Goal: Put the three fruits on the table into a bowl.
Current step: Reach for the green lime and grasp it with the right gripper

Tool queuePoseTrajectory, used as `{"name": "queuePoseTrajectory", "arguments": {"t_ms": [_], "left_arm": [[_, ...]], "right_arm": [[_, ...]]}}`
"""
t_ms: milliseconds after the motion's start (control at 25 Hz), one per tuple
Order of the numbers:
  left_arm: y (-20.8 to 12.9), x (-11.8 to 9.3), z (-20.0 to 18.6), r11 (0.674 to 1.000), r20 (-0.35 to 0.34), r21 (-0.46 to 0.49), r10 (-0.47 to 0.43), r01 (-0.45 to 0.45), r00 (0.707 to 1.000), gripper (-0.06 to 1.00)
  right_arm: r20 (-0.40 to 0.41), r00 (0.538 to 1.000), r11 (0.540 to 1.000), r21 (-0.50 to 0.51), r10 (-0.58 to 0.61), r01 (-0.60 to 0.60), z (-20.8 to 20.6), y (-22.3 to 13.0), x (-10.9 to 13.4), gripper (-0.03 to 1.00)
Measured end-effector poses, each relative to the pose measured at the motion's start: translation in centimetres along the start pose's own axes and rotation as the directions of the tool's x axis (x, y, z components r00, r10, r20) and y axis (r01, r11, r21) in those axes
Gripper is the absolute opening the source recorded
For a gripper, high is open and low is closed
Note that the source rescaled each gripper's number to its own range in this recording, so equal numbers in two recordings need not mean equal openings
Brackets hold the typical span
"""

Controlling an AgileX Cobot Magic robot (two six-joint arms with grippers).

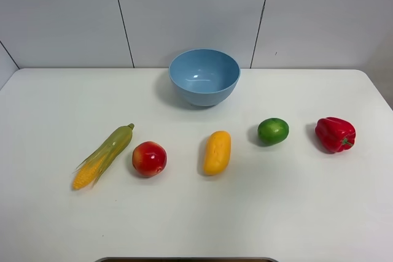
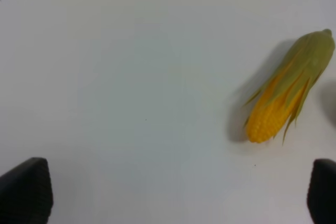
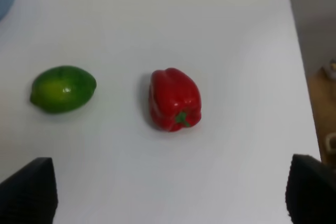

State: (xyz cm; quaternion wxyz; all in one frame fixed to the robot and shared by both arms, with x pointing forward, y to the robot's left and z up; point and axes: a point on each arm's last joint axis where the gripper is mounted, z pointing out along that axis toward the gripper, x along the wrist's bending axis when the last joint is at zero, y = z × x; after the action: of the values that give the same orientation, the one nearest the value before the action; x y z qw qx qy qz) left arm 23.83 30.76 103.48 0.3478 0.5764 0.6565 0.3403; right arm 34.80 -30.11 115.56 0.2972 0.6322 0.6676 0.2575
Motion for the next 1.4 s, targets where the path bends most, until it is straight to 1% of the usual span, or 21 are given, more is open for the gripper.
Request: {"name": "queuePoseTrajectory", "arguments": {"t_ms": [160,240,320,400,440,520,600,680,800,840,880,960,1160,1280,1400], "left_arm": [[0.0,0.0,0.0,1.000,0.000,0.000,-0.001,0.001,1.000,1.00],[0.0,0.0,0.0,1.000,0.000,0.000,-0.001,0.001,1.000,1.00],[0.0,0.0,0.0,1.000,0.000,0.000,-0.001,0.001,1.000,1.00],[0.0,0.0,0.0,1.000,0.000,0.000,-0.001,0.001,1.000,1.00],[0.0,0.0,0.0,1.000,0.000,0.000,-0.001,0.001,1.000,1.00],[0.0,0.0,0.0,1.000,0.000,0.000,-0.001,0.001,1.000,1.00],[0.0,0.0,0.0,1.000,0.000,0.000,-0.001,0.001,1.000,1.00],[0.0,0.0,0.0,1.000,0.000,0.000,0.000,0.000,1.000,1.00],[0.0,0.0,0.0,1.000,0.000,0.000,0.000,0.000,1.000,1.00],[0.0,0.0,0.0,1.000,0.000,0.000,0.000,0.000,1.000,1.00],[0.0,0.0,0.0,1.000,0.000,0.000,0.000,0.000,1.000,1.00],[0.0,0.0,0.0,1.000,0.000,0.000,0.000,0.000,1.000,1.00],[0.0,0.0,0.0,1.000,0.000,0.000,0.000,0.000,1.000,1.00],[0.0,0.0,0.0,1.000,0.000,0.000,-0.001,0.001,1.000,1.00],[0.0,0.0,0.0,1.000,0.000,0.000,-0.001,0.001,1.000,1.00]], "right_arm": [[-0.055,0.989,0.984,0.104,-0.140,0.145,3.3,2.2,0.3,0.88],[-0.099,0.970,0.962,0.142,-0.221,0.234,4.9,3.4,0.7,0.88],[-0.148,0.937,0.924,0.178,-0.316,0.340,6.2,4.5,1.1,0.88],[-0.205,0.886,0.866,0.207,-0.416,0.455,7.4,5.7,1.8,0.88],[-0.232,0.864,0.842,0.215,-0.448,0.494,8.1,6.4,2.2,0.88],[-0.268,0.805,0.788,0.197,-0.529,0.583,9.2,8.0,3.1,0.88],[-0.299,0.730,0.715,0.179,-0.615,0.676,10.7,9.1,4.1,0.88],[-0.330,0.625,0.615,0.148,-0.707,0.774,11.9,9.8,5.1,0.88],[-0.372,0.488,0.477,0.130,-0.789,0.869,14.1,10.1,5.9,0.88],[-0.382,0.454,0.439,0.130,-0.805,0.889,14.8,10.1,6.1,0.88],[-0.391,0.430,0.410,0.137,-0.814,0.902,15.5,10.0,6.2,0.88],[-0.408,0.403,0.378,0.145,-0.819,0.914,16.6,9.8,6.3,0.88],[-0.451,0.363,0.334,0.145,-0.815,0.931,18.9,9.4,6.8,0.88],[-0.488,0.326,0.298,0.136,-0.810,0.945,20.3,9.0,7.1,0.88],[-0.490,0.276,0.258,0.106,-0.827,0.960,21.8,8.9,7.6,0.88]]}}
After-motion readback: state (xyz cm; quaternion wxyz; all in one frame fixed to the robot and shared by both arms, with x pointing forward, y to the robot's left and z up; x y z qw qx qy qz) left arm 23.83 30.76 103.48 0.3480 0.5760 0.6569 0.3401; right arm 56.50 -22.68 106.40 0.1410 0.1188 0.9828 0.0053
